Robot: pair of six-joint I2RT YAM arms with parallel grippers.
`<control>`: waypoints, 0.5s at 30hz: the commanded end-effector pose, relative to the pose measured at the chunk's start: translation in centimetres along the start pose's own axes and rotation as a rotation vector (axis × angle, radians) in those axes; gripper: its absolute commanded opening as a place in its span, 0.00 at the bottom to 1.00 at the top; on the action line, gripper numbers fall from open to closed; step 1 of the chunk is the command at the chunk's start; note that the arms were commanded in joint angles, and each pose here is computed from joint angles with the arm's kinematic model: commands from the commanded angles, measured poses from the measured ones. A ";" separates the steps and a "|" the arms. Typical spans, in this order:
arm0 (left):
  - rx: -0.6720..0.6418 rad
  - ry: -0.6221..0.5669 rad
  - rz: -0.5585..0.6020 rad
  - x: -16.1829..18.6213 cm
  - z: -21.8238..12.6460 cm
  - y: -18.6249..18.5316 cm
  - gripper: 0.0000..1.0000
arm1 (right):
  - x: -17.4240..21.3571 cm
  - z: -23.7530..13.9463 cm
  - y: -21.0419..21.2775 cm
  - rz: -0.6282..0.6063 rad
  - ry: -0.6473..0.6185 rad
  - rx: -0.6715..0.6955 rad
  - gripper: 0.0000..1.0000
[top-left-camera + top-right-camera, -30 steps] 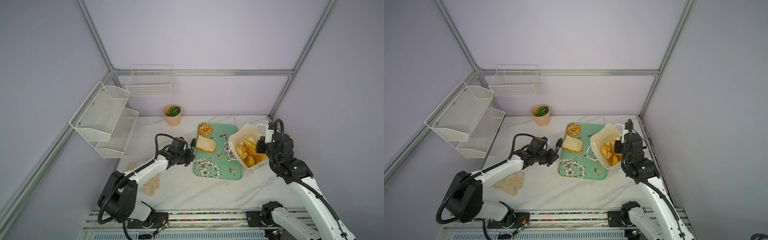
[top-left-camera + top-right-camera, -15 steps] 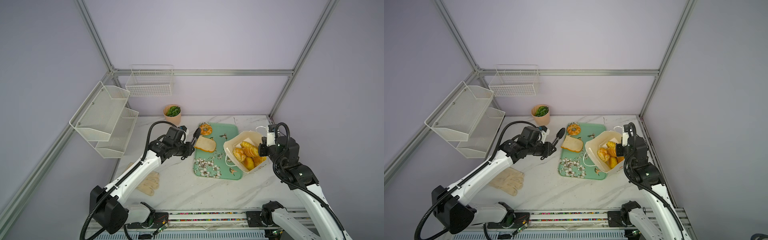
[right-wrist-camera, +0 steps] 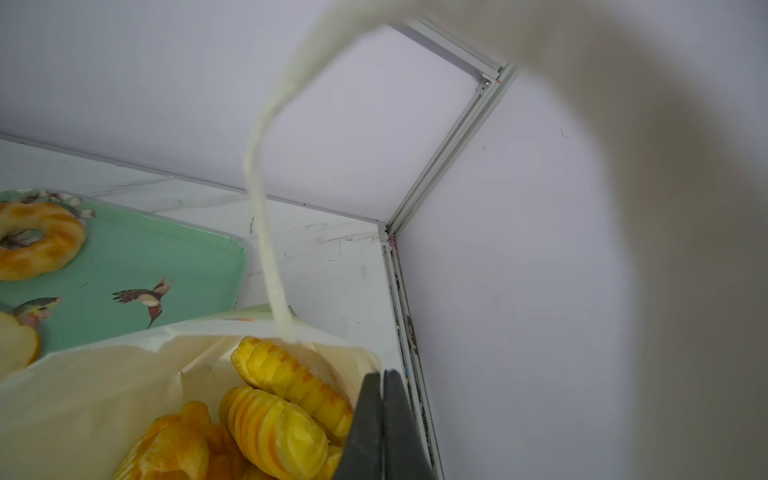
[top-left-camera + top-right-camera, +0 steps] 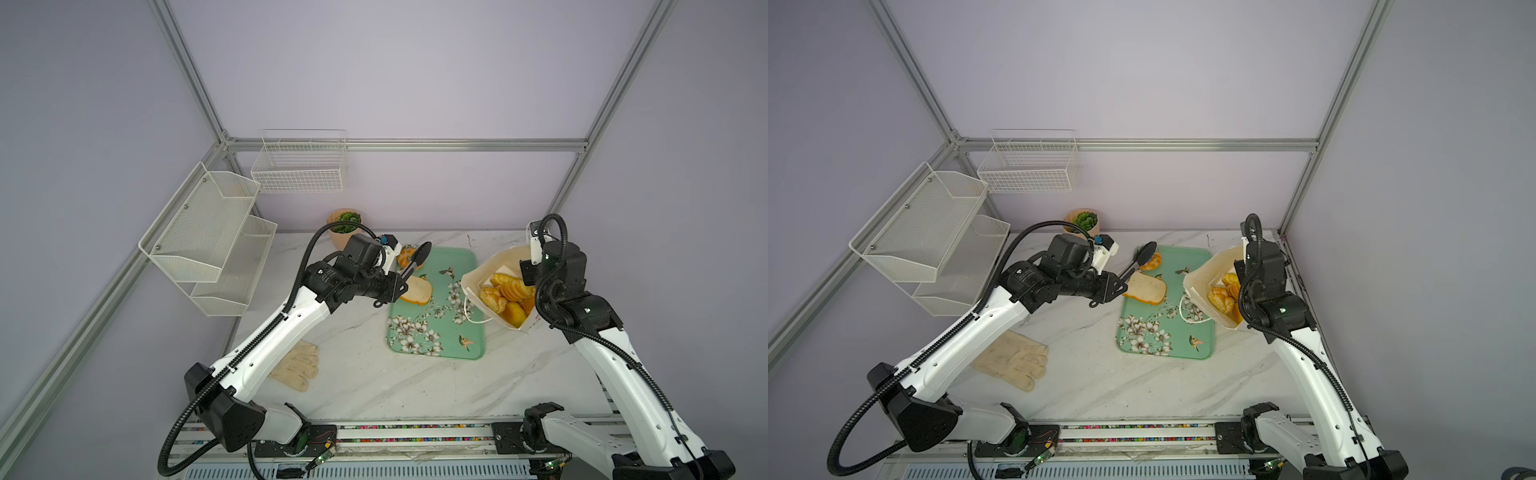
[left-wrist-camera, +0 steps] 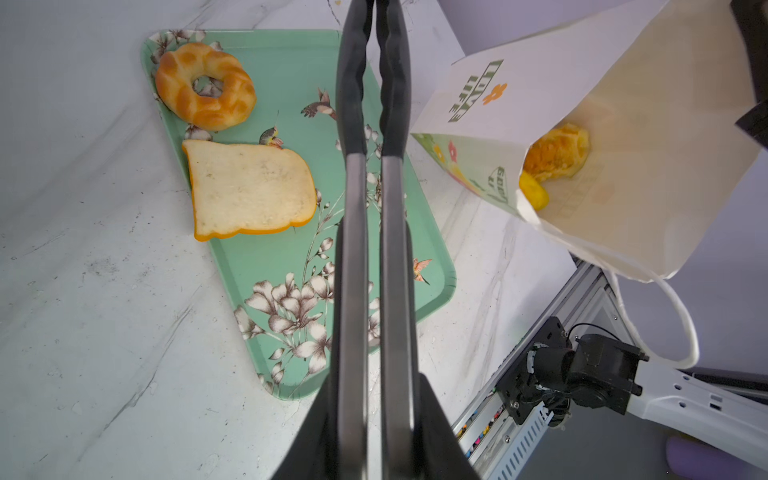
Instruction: Take the fake bread out of the paper bag
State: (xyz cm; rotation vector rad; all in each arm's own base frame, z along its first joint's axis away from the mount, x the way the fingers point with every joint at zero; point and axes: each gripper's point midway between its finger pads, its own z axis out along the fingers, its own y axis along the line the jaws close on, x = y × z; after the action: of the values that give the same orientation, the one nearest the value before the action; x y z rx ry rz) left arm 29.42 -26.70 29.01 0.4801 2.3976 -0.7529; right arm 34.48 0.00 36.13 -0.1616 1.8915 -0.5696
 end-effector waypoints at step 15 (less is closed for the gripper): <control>0.157 -0.047 0.109 -4.2 1.7 -2.2 0.22 | 3.8 4.7 4.6 -0.423 -0.033 -0.055 0.00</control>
State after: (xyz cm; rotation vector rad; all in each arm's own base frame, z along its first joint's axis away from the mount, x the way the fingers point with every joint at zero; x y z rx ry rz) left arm 31.36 -29.25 25.95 0.5931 2.4447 -0.8285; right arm 39.87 0.45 29.77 -0.5052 1.9240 -0.8151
